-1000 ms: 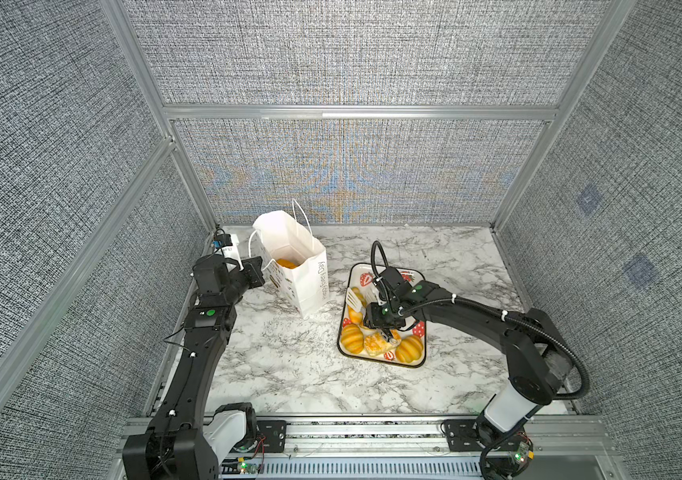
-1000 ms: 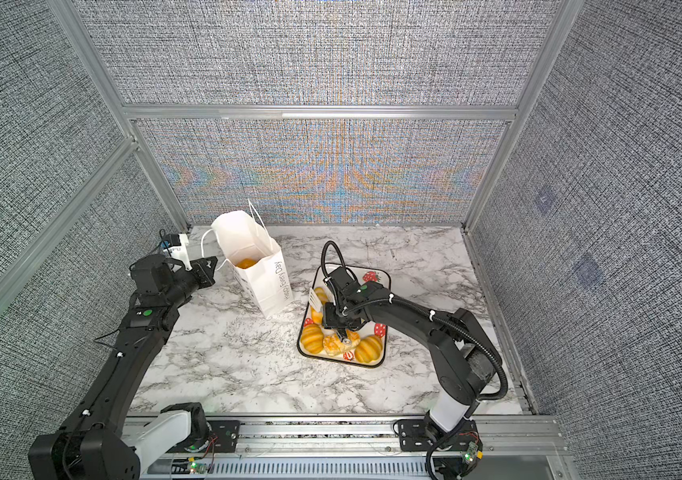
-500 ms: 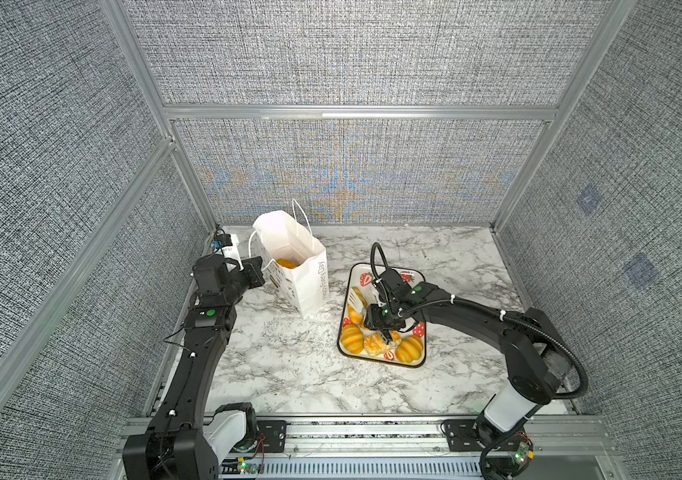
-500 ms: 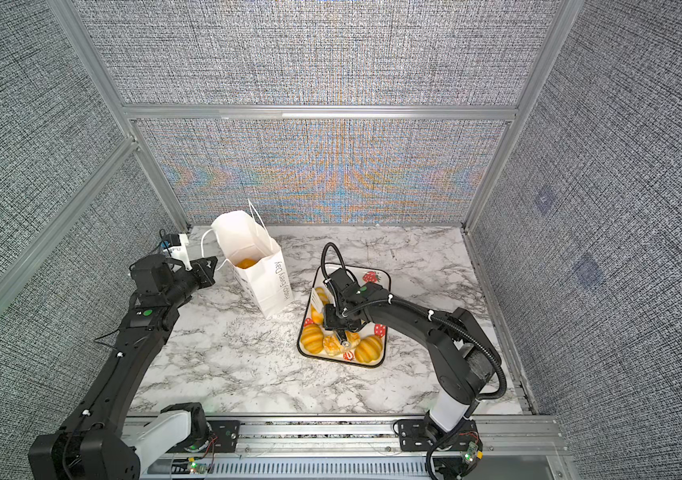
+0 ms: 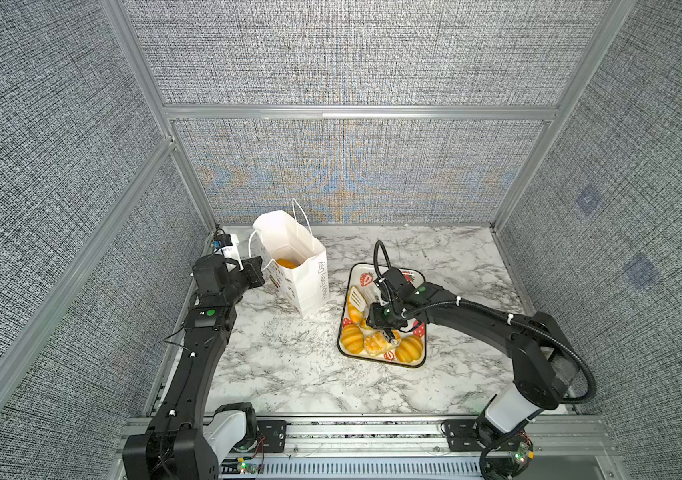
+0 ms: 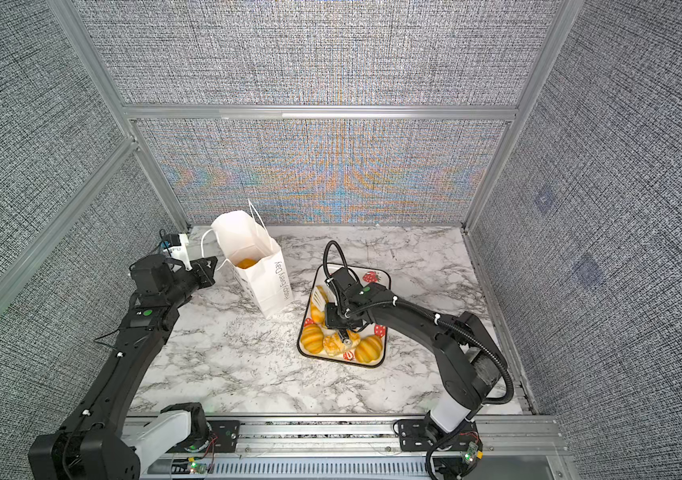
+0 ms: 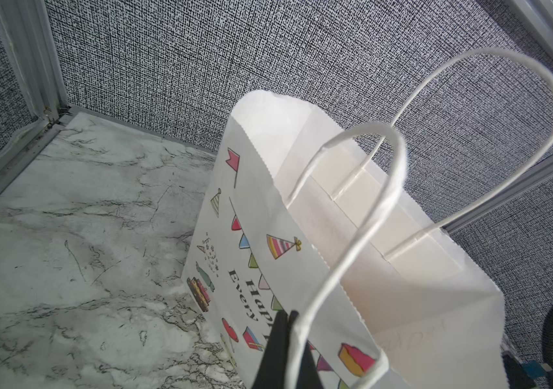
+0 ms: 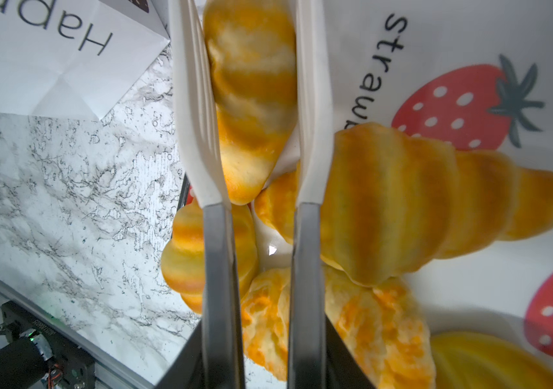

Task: Place the fake bread into the paper bag
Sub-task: 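Close the right tongs on the striped elongated roll, then lift the striped roll with the right tongs off the tray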

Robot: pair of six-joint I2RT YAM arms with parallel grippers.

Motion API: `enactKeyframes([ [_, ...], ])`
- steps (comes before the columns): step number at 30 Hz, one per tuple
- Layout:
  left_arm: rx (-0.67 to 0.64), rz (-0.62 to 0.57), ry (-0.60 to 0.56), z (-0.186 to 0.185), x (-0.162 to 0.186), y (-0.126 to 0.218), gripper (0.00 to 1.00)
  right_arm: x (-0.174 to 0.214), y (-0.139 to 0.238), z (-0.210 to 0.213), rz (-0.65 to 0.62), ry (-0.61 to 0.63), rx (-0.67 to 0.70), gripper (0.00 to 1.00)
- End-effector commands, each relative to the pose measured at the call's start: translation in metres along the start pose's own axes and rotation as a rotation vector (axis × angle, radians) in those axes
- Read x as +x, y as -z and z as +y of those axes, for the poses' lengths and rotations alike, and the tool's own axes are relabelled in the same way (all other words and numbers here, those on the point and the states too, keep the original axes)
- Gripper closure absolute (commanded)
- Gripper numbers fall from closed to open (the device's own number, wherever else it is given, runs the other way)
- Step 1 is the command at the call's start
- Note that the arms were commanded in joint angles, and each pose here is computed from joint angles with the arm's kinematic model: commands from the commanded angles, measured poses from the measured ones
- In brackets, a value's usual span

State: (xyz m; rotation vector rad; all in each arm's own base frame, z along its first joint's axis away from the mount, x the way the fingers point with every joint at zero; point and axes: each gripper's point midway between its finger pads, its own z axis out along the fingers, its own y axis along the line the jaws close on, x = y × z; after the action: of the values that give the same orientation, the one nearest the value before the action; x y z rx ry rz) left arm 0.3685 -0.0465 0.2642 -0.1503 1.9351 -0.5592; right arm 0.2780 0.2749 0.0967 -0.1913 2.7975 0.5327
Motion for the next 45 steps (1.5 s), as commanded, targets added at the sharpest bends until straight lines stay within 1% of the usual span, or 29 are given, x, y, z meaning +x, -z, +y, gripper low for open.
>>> enactKeyframes([
  [1, 0.008, -0.004, -0.006, -0.001, -0.001, 0.0, 1.0, -0.007, 0.008, -0.001, -0.03, 0.01, 0.013, 0.62],
  [25, 0.012, -0.007, -0.005, -0.002, -0.001, 0.0, 1.0, -0.03, 0.049, -0.007, -0.14, 0.01, 0.018, 0.66],
  [37, 0.016, -0.005, -0.005, -0.003, -0.001, 0.0, 1.0, -0.047, 0.077, 0.005, -0.23, 0.036, -0.03, 0.67],
  [45, 0.017, -0.005, -0.004, -0.003, -0.001, 0.0, 1.0, -0.055, 0.098, 0.016, -0.303, 0.054, -0.093, 0.67],
])
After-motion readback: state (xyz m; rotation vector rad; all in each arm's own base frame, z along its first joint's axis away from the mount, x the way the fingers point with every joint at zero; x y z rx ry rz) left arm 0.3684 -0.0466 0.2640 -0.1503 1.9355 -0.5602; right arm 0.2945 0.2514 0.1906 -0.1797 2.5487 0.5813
